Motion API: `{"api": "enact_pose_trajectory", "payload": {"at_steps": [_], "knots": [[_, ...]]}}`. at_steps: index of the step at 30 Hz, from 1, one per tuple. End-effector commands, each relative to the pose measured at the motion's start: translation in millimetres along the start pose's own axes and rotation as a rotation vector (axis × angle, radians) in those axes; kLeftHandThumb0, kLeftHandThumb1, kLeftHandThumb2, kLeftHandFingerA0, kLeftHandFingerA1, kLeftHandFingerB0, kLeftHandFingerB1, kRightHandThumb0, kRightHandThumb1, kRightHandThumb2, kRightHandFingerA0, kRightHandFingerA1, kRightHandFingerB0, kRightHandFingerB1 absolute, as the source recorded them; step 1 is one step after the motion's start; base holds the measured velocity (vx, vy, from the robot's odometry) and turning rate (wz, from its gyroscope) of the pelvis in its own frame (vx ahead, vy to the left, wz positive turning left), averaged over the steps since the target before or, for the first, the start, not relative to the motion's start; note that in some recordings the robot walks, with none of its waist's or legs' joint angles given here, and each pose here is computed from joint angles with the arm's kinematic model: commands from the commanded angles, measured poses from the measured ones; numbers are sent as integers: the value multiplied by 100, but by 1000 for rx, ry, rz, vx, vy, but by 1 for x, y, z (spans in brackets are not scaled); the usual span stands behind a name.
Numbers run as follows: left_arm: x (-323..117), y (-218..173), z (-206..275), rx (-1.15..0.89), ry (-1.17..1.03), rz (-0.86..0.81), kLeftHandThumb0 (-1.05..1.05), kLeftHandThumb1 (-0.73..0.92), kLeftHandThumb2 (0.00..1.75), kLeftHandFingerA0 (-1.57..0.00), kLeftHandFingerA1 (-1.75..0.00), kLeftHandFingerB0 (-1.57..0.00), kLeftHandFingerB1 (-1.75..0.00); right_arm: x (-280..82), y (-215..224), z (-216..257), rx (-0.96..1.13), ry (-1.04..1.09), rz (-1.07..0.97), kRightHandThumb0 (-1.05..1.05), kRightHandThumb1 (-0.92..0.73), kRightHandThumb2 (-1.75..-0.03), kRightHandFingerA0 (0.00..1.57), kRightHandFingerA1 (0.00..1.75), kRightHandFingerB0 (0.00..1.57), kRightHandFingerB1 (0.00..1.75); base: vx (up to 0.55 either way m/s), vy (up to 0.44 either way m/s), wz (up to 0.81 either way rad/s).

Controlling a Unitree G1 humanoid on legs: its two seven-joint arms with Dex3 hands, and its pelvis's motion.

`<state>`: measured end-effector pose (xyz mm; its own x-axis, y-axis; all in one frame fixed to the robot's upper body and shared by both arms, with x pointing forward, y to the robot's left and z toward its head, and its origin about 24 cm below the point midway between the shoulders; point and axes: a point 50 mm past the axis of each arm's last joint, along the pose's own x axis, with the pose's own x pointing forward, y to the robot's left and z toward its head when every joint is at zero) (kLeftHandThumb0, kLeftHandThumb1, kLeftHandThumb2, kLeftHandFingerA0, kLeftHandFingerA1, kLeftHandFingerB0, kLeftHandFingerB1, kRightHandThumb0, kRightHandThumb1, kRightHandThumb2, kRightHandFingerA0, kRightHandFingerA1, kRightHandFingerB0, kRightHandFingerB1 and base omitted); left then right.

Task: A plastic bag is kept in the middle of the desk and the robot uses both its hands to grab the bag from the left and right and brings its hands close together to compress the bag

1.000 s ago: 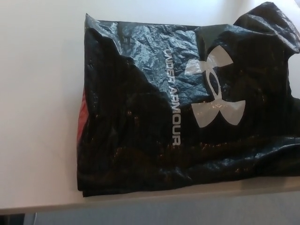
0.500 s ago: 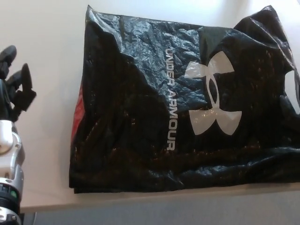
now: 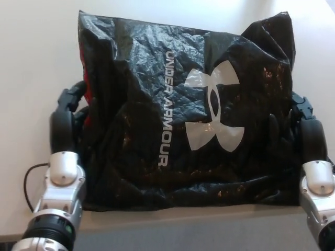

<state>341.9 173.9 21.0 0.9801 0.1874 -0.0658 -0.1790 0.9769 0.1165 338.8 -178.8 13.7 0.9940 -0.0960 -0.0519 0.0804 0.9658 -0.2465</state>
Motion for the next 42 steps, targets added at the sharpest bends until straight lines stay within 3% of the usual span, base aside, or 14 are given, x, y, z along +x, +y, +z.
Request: {"api": "enact_pose_trajectory", "payload": {"at_steps": [1, 6, 7, 10, 11, 14, 15, 16, 17, 21, 37, 38, 41, 42], "knots": [[-11, -24, -14, -1, 64, -22, -67, 92, 81, -25, -43, -19, -33, -6, 34, 1, -14, -8, 95, -87, -75, -110, 1, 42, 13, 35, 0, 0, 0], [-19, -47, -17, -35, 82, -67, -66, 92, 86, -23, -39, -18, -30, -10, 55, 5, 11, -21, 152, -84, -75, -110, 1, 33, 12, 30, 0, 0, 0], [-22, -56, -18, -76, 94, -90, -31, 63, 119, -2, -50, 0, -48, -11, 62, 7, 18, -28, 174, -82, -75, -112, 1, 34, 11, 28, 0, 0, 0], [-25, -65, -18, -81, 105, -109, -31, 64, 119, -2, -50, 0, -48, -12, 68, 8, 46, -28, 193, -74, -70, -111, 0, 36, 7, 31, 0, 0, 0], [-26, -71, -15, -83, 98, -124, -64, 84, 118, -9, -49, -1, -39, -12, 71, 11, 46, -36, 203, -78, -73, -110, 4, 33, 5, 28, 0, 0, 0], [-28, -79, -12, -94, 83, -138, -72, 88, 119, -13, -50, -1, -36, -13, 77, 13, 56, -44, 224, -81, -73, -110, 5, 34, 8, 27, 0, 0, 0], [-29, -80, -11, -94, 73, -148, -63, 83, 116, -3, -46, -6, -34, -13, 79, 14, 55, -46, 230, -81, -74, -111, 5, 33, 8, 27, 0, 0, 0], [-30, -83, -8, -107, 53, -173, -67, 92, 89, -4, -27, -8, -23, -14, 81, 14, 52, -49, 237, -82, -74, -111, 5, 35, 8, 27, 0, 0, 0], [-31, -86, -5, -111, 21, -197, -64, 91, 122, 0, -26, -12, -32, -14, 83, 15, 48, -58, 244, -86, -78, -115, 3, 37, 12, 28, 0, 0, 0], [-30, -89, 5, -37, -63, -227, -64, 92, 125, 0, -24, -8, -34, -15, 85, 20, 32, -99, 242, -71, -76, -116, 0, 33, 3, 31, 0, 0, 0], [-27, -87, 8, -47, -68, -225, -62, 92, 124, 0, -26, -8, -35, -12, 82, 23, 60, -107, 244, -72, -75, -114, 2, 39, 4, 34, 0, 0, 0], [-27, -87, 8, -47, -64, -223, -63, 92, 124, 0, -26, -9, -35, -12, 82, 23, 56, -110, 245, -77, -92, -74, 7, 28, 9, 25, 0, 0, 0], [-27, -86, 8, -45, -69, -220, -63, 92, 123, 0, -26, -9, -36, -12, 83, 23, 57, -110, 249, -77, -92, -75, 7, 28, 9, 25, 0, 0, 0], [-27, -85, 8, -46, -73, -219, -63, 92, 123, 0, -28, -9, -36, -12, 83, 24, 55, -111, 251, -84, -78, -93, 8, 32, 6, 26, 0, 0, 0]]}}
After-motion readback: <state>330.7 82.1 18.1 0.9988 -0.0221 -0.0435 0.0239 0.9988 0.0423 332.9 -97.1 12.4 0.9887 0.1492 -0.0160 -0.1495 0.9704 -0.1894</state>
